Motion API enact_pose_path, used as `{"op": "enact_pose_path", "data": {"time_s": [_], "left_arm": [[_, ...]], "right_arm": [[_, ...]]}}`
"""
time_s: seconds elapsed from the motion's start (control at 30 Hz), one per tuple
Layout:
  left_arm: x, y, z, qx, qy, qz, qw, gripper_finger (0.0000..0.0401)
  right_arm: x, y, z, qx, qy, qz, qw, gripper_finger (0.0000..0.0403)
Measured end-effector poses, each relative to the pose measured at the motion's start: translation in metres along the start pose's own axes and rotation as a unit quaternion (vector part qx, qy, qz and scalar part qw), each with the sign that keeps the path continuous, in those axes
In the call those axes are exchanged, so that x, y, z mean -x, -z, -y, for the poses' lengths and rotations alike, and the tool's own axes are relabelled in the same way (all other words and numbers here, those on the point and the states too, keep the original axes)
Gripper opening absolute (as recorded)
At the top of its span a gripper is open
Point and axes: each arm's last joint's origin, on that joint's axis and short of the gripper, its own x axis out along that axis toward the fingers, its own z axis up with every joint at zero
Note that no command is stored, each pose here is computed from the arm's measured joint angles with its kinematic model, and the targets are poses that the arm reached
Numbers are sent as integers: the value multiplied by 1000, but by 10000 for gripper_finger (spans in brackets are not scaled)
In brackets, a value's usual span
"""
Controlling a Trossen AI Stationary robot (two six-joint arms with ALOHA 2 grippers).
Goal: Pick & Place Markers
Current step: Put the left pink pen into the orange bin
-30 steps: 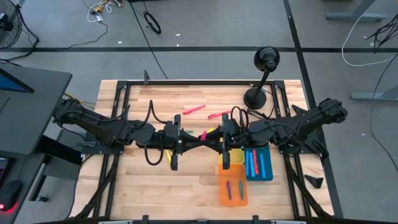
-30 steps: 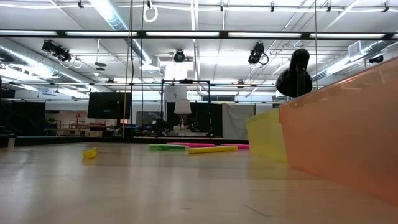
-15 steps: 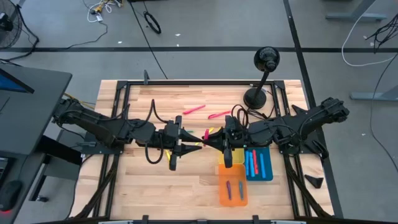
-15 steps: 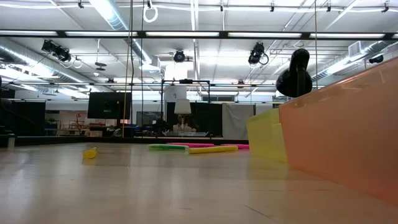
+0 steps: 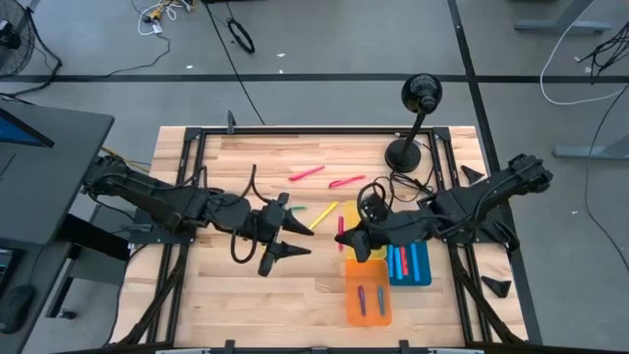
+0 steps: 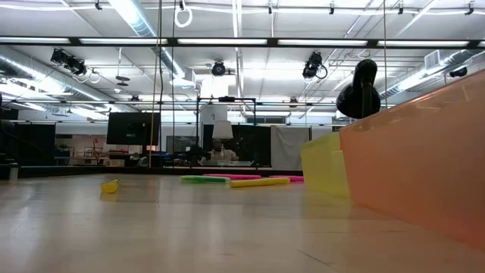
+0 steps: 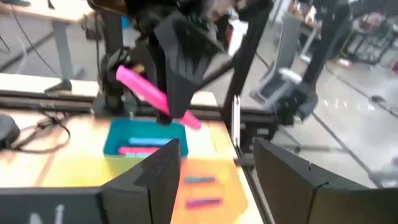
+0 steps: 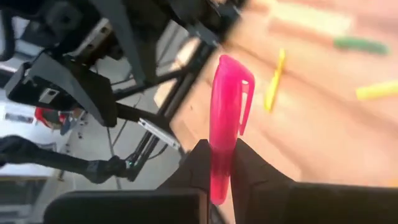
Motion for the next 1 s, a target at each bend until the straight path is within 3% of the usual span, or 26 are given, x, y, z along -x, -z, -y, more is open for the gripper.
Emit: {"op": "enact_pose_path", "data": {"time_s": [0.2,0.47,0.73,1.0], "left_arm": [[0,7,-2,8,-8,-37,999,200],[1,11,-3,6,-13,-56,998,199],[1,15,-4,2,-19,-77,997,199],[1,15,-4,-28,-17,-77,997,199]], "right_arm": [[4,15,7,-101,44,-55,992,20],[14,37,16,-203,119,-164,958,20],[23,57,28,-256,224,-189,921,20],[-5,82,35,-263,286,-177,904,20]]}}
